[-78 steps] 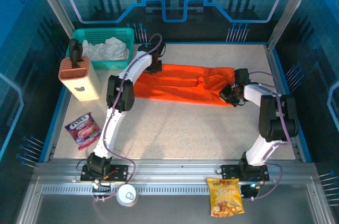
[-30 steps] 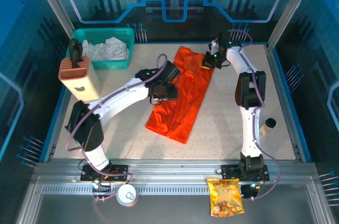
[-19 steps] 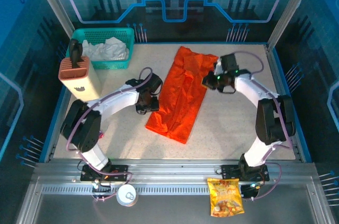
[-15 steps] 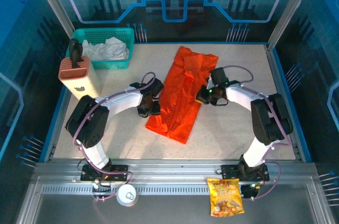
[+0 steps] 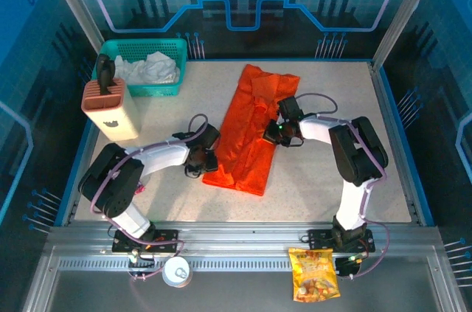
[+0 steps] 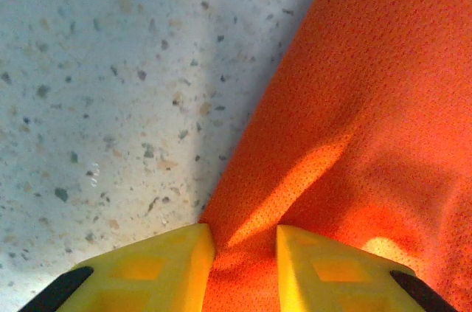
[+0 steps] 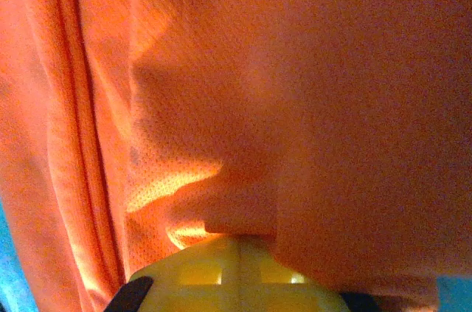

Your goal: Fold and stack the t-shirts

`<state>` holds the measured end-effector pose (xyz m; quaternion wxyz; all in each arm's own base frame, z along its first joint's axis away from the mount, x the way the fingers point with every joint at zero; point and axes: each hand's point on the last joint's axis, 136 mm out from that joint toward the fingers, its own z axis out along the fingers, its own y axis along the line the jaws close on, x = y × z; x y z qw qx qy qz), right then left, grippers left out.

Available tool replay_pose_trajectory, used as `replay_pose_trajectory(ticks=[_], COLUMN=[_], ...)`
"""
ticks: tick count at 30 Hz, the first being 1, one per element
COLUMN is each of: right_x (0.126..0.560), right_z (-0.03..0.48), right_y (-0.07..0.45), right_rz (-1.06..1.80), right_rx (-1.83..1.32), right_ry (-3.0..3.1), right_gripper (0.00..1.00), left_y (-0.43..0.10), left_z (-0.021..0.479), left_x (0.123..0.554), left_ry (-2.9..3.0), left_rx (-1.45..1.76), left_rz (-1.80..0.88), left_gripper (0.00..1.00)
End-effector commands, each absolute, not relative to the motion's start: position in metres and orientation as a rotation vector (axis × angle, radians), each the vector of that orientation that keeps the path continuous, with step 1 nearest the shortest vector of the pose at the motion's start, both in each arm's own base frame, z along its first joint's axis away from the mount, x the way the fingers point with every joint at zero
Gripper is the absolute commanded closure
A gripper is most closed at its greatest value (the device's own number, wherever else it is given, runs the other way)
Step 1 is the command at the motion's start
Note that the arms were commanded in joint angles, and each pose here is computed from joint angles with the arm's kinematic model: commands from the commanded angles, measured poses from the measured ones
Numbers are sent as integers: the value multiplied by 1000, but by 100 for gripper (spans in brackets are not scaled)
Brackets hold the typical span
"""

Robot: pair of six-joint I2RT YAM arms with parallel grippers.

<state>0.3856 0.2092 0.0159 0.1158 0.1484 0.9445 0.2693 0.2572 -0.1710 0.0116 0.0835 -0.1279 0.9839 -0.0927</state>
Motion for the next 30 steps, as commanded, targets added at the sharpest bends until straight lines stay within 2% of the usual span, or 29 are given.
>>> replay_pose_trajectory(ticks=[1,9,17,20,23,26,28,30], right_x=[379,388,385,394,396,378,355,330], right_z=[-11,-1,24,71,144,216,262,299], right_y=[188,175,185,193,191,184,178,169], right_rz=[633,520,620,673,633,553,473,388], right_rx=[385,149,54,-91,-252,-420,-528,-598], right_ry=[2888,2958,2903,2732,2510,2310,2174,2049], right_gripper=[100,100,100,100,92,86,80,74], left_y=[-175,-221,-212,-203,-200,-203,-208,-222], left_z=[-10,-5,14,40,89,153,202,249], left_x=[217,209,214,231,264,302,322,330], left_ry=[3062,3070,3026,2924,2756,2527,2344,2157], left_rx=[-450,-456,-419,-369,-254,-94,36,199], left_rz=[-256,-416,-303,-239,-186,-170,-182,-256], left_gripper=[69,69,68,67,59,52,43,26])
